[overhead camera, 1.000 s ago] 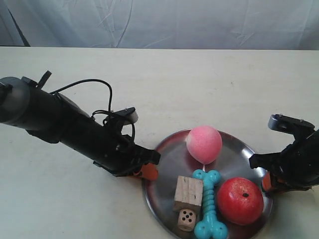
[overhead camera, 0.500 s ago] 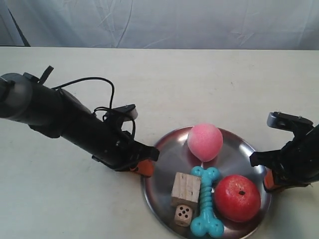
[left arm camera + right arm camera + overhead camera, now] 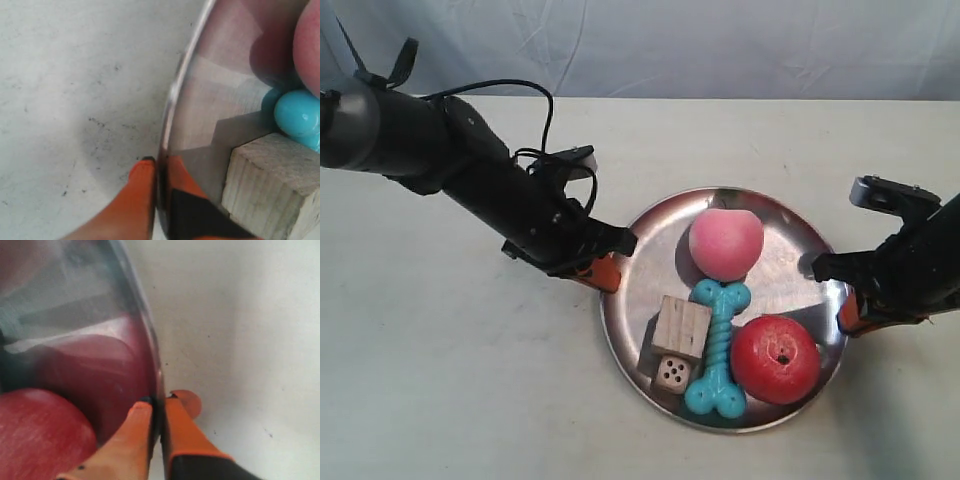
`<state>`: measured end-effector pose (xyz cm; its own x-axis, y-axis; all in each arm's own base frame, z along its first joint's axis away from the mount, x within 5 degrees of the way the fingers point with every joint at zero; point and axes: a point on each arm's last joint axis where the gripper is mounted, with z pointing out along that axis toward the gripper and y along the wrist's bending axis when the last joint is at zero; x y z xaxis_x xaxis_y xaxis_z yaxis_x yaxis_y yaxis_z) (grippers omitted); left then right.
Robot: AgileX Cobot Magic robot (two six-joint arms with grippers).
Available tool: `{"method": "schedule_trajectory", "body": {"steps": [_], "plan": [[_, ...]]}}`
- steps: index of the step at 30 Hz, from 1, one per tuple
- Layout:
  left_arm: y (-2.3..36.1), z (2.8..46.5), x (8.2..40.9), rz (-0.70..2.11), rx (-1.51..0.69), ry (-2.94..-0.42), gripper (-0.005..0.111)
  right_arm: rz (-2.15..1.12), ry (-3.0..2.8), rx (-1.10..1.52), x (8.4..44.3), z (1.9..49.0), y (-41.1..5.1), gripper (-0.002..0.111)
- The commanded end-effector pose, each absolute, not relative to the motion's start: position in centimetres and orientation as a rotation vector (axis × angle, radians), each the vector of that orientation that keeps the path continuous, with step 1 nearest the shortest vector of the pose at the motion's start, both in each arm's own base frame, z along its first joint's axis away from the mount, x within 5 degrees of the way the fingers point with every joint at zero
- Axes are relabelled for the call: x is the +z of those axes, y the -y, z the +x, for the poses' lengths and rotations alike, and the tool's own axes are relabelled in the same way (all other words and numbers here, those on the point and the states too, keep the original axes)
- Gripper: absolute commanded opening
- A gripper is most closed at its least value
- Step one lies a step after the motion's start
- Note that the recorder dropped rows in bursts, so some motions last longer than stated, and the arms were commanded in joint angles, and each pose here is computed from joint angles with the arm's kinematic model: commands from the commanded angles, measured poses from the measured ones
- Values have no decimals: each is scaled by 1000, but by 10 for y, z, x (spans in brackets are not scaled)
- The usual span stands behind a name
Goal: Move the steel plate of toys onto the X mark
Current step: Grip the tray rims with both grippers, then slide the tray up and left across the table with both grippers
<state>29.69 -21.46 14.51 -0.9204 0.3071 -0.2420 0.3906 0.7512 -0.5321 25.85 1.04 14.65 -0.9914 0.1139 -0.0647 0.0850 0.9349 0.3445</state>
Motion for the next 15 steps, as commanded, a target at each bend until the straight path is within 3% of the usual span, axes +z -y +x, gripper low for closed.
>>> {"method": "schedule_trajectory", "body": {"steps": [1,9,15], "plan": [[222,290,153,590,-1002,-2841,0,206,-3040,688,146,268,-21,-1],[216,291,150,603,-934,-2869,0,289,-3136,742,118,272,-22,-1],[189,311,158,461,-988,-2895,0,255,-3161,829,131,288,-25,-1]]}}
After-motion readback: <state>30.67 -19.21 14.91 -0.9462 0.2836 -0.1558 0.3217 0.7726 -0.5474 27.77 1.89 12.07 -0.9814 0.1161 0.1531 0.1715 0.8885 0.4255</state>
